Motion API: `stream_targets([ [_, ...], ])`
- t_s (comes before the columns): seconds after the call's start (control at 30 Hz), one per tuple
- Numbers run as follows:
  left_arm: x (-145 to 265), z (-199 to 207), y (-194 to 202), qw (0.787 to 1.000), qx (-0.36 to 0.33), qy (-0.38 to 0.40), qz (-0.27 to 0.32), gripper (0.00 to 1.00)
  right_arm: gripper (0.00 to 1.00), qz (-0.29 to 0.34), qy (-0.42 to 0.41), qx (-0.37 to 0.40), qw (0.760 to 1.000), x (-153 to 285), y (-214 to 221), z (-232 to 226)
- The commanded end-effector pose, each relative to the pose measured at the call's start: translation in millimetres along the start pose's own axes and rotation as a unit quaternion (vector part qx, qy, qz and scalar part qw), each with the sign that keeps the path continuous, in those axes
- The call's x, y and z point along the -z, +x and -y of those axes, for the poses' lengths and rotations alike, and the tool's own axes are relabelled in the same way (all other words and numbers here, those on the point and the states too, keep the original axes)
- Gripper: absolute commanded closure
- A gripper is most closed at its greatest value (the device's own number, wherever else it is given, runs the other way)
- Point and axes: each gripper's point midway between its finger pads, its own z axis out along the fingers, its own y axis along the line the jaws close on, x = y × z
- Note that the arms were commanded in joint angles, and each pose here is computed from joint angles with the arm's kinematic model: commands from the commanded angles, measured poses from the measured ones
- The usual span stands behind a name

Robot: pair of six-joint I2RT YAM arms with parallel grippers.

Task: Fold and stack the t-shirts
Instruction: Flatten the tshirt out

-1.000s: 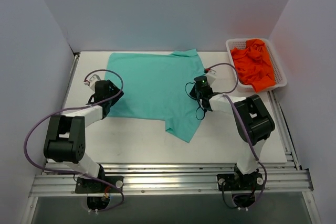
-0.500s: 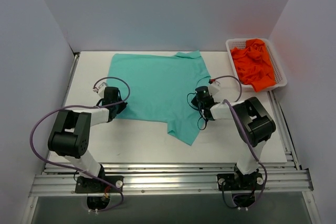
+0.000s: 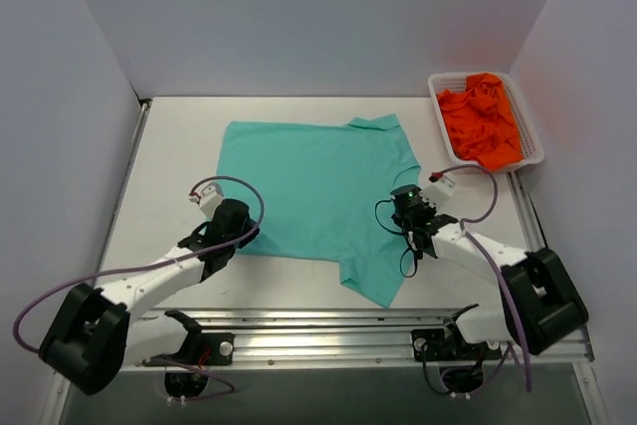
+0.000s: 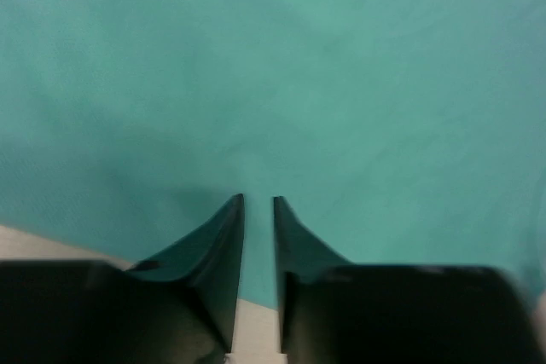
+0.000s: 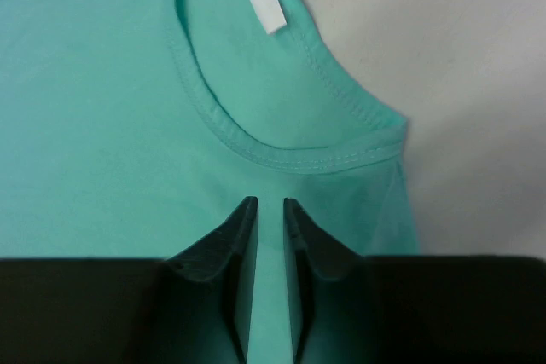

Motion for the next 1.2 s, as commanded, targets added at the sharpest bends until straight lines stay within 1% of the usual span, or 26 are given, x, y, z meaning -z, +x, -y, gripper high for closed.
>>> stream_targets([
  [0.0, 31.5, 8.9, -30.7, 0.998, 0.016, 0.005, 0.055, 0.65, 0.80, 0.052, 0.012, -0.016, 0.998, 35.1, -34.6, 7.8],
  [0.03, 38.6, 14.9, -36.5, 0.998, 0.017, 0.017, 0.061, 0.51, 0.65, 0.061, 0.003, -0.016, 0.998, 42.4, -42.5, 2.0],
  [0.07, 50.6, 24.8, -47.5, 0.996, 0.024, 0.037, 0.074, 0.40, 0.52, 0.076, -0.012, -0.025, 0.997, 52.5, -55.8, -5.7],
  [0.1, 59.3, 34.1, -58.3, 0.995, 0.020, 0.049, 0.086, 0.24, 0.38, 0.092, -0.015, -0.025, 0.995, 61.1, -72.2, -13.8],
  [0.17, 70.9, 45.8, -73.7, 0.992, 0.018, 0.067, 0.109, 0.15, 0.32, 0.113, -0.029, -0.021, 0.993, 68.4, -89.9, -28.6],
  [0.2, 74.5, 54.4, -81.6, 0.989, 0.015, 0.079, 0.122, 0.11, 0.26, 0.136, -0.047, -0.027, 0.989, 73.5, -109.4, -46.6],
  [0.23, 72.9, 58.1, -83.2, 0.989, 0.010, 0.083, 0.125, 0.10, 0.24, 0.143, -0.052, -0.025, 0.988, 73.3, -116.1, -55.0],
  [0.27, 71.4, 61.5, -84.3, 0.988, 0.006, 0.088, 0.128, 0.10, 0.23, 0.140, -0.040, -0.012, 0.989, 61.1, -114.7, -60.9],
  [0.3, 69.7, 68.1, -86.0, 0.986, 0.007, 0.098, 0.132, 0.11, 0.22, 0.151, -0.051, -0.019, 0.987, 62.1, -131.8, -82.1],
  [0.33, 61.3, 68.3, -78.9, 0.988, 0.001, 0.095, 0.121, 0.13, 0.21, 0.138, -0.029, 0.004, 0.990, 39.7, -122.7, -86.7],
  [0.37, 57.5, 70.6, -75.1, 0.988, -0.001, 0.100, 0.116, 0.15, 0.20, 0.131, -0.028, 0.009, 0.991, 30.4, -123.7, -96.8],
  [0.4, 53.8, 76.5, -73.5, 0.987, -0.001, 0.113, 0.116, 0.17, 0.22, 0.127, -0.024, 0.009, 0.992, 16.5, -129.0, -103.3],
  [0.43, 45.0, 75.8, -66.8, 0.988, -0.004, 0.112, 0.110, 0.21, 0.23, 0.111, -0.026, 0.016, 0.993, -6.9, -127.0, -122.9],
  [0.47, 41.2, 76.1, -61.3, 0.988, -0.006, 0.115, 0.101, 0.24, 0.27, 0.104, -0.028, 0.016, 0.994, -19.2, -128.8, -131.2],
  [0.5, 39.1, 80.4, -60.0, 0.987, -0.006, 0.125, 0.101, 0.25, 0.35, 0.101, -0.030, 0.010, 0.994, -34.9, -135.3, -137.2],
  [0.53, 33.1, 77.8, -54.8, 0.988, -0.010, 0.121, 0.095, 0.27, 0.38, 0.102, -0.054, -0.001, 0.993, -40.9, -149.8, -160.2],
  [0.57, 29.8, 73.6, -50.7, 0.989, -0.014, 0.117, 0.092, 0.30, 0.41, 0.083, -0.042, 0.015, 0.996, -69.4, -135.3, -161.2],
  [0.6, 28.7, 75.2, -49.0, 0.988, -0.013, 0.122, 0.090, 0.32, 0.46, 0.078, -0.038, 0.017, 0.996, -82.7, -138.4, -163.8],
  [0.63, 26.8, 73.6, -46.7, 0.989, -0.016, 0.121, 0.088, 0.33, 0.46, 0.094, -0.053, 0.007, 0.994, -84.5, -159.1, -185.6],
  [0.67, 26.2, 73.4, -44.8, 0.988, -0.018, 0.124, 0.085, 0.34, 0.47, 0.083, -0.035, 0.025, 0.996, -106.8, -147.3, -183.4],
  [0.8, 24.6, 68.0, -40.9, 0.988, -0.027, 0.124, 0.085, 0.35, 0.47, 0.096, -0.025, 0.035, 0.994, -134.8, -167.4, -198.8],
  [0.9, 24.6, 64.6, -43.4, 0.988, -0.030, 0.120, 0.093, 0.36, 0.47, 0.105, -0.031, 0.026, 0.994, -151.0, -184.1, -208.6],
  [0.97, 24.3, 63.8, -43.7, 0.988, -0.033, 0.118, 0.095, 0.36, 0.48, 0.095, -0.014, 0.034, 0.995, -165.9, -181.5, -200.0],
  [1.03, 23.8, 65.0, -44.3, 0.988, -0.034, 0.120, 0.096, 0.36, 0.48, 0.098, -0.024, 0.029, 0.994, -169.5, -189.4, -207.2],
  [1.17, 19.3, 63.8, -42.6, 0.988, -0.038, 0.114, 0.094, 0.36, 0.48, 0.087, -0.024, 0.026, 0.996, -184.3, -183.1, -207.6],
])
